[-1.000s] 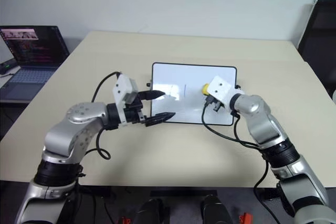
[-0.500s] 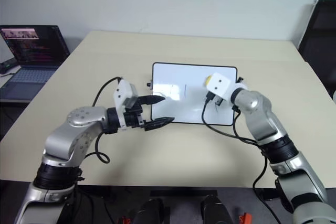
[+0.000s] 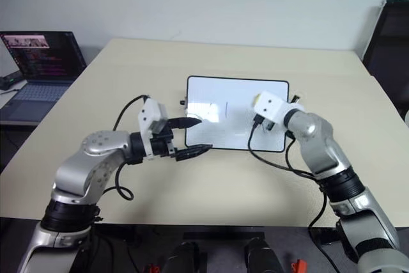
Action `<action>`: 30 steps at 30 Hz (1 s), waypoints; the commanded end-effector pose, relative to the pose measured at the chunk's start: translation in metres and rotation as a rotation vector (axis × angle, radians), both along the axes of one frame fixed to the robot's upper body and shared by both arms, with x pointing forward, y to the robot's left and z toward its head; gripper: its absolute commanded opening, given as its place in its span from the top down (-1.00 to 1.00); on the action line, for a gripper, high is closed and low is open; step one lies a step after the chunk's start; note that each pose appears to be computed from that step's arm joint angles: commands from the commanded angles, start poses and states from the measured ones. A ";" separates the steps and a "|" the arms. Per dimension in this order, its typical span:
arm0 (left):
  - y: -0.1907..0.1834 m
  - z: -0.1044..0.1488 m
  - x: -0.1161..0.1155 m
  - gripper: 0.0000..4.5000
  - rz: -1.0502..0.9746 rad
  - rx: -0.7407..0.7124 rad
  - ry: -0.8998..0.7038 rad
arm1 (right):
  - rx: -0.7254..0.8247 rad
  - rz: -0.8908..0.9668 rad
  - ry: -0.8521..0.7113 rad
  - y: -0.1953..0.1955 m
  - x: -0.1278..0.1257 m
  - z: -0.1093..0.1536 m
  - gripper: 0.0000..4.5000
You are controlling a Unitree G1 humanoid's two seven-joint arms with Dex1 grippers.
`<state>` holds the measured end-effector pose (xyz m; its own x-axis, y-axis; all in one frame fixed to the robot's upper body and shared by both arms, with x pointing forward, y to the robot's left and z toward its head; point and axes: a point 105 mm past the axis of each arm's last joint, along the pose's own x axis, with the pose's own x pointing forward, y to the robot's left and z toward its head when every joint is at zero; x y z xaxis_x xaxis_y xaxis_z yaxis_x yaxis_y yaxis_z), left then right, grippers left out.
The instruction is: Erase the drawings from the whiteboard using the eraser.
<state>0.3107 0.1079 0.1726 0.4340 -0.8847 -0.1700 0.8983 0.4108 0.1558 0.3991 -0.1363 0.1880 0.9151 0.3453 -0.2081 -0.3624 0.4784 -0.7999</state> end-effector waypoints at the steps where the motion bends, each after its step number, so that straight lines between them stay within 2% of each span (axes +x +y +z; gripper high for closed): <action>1: 0.000 0.008 -0.001 -1.00 -0.012 -0.014 -0.039 | 0.004 -0.041 0.008 -0.012 0.001 0.001 0.52; 3: 0.001 0.008 -0.001 -1.00 -0.009 -0.014 -0.037 | 0.031 -0.029 0.020 -0.010 -0.002 0.000 0.52; 7: 0.007 0.004 -0.003 -1.00 0.003 -0.015 -0.027 | 0.270 0.050 0.045 0.006 -0.019 0.013 0.52; 10: 0.016 0.000 -0.007 -1.00 0.014 -0.013 -0.006 | 0.428 0.143 0.093 0.013 -0.045 0.018 0.52; 12: 0.021 -0.003 -0.012 -1.00 0.015 -0.009 0.006 | 0.477 0.179 0.131 0.013 -0.061 0.015 0.52; 18: 0.030 -0.016 -0.023 -1.00 0.020 -0.003 0.026 | 0.560 0.192 0.231 0.005 -0.107 -0.010 0.52; 22: 0.027 -0.019 -0.027 -1.00 0.006 -0.009 0.014 | 0.555 0.135 0.329 -0.007 -0.128 -0.041 0.52; 26: 0.023 -0.017 -0.026 -1.00 -0.012 -0.008 0.007 | 0.501 0.090 0.353 -0.019 -0.137 -0.055 0.52; 30: 0.017 -0.013 -0.025 -1.00 -0.052 -0.004 0.011 | 0.516 0.074 0.318 -0.020 -0.134 -0.052 0.52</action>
<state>0.2883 0.1308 0.1483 0.4131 -0.8893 -0.1965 0.9104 0.3972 0.1159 0.2634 -0.1564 0.1186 0.7776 0.5380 -0.3255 -0.6218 0.7349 -0.2708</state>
